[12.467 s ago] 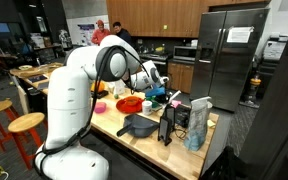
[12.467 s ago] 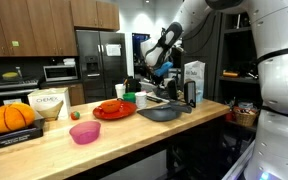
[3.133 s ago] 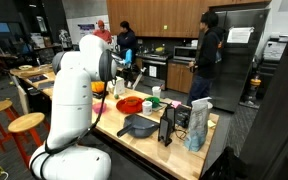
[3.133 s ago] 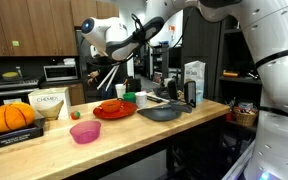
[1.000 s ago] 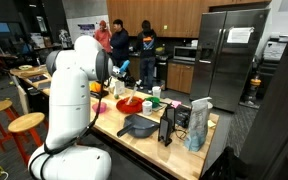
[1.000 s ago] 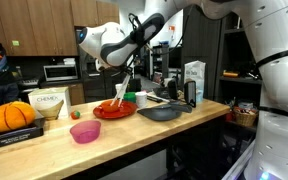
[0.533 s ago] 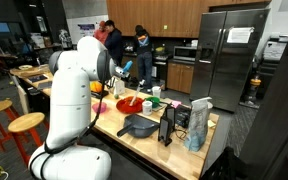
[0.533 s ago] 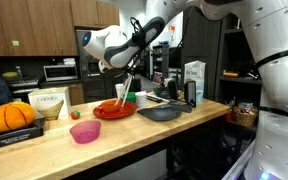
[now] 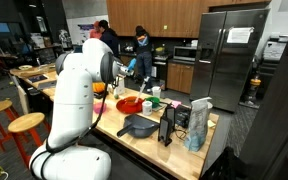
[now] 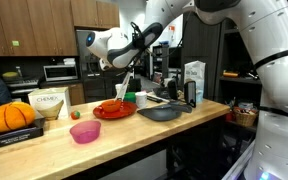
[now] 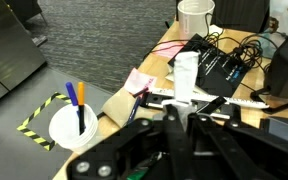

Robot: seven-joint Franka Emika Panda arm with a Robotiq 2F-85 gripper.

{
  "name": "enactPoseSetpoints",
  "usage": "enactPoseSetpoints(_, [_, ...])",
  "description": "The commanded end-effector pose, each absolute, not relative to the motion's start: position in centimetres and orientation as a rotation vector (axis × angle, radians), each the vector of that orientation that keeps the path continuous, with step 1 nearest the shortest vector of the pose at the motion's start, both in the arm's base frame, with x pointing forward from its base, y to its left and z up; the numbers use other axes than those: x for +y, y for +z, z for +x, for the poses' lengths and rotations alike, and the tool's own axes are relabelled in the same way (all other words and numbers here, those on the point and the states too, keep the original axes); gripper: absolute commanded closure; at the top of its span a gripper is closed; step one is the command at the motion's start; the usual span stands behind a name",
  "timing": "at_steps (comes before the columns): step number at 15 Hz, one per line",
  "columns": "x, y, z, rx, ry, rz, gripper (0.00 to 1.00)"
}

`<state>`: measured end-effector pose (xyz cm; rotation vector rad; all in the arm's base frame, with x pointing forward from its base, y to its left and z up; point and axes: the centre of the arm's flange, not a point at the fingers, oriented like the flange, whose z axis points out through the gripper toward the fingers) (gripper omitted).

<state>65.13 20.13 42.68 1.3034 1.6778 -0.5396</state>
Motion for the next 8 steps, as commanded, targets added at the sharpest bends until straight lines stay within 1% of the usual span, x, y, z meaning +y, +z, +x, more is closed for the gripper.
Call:
enactPoseSetpoints(1, [20.4, 42.5, 67.3, 1.698, -0.473, 1.312, 0.98])
enactPoseSetpoints(8, [21.8, 41.4, 68.6, 1.778, -0.369, 1.353, 0.98])
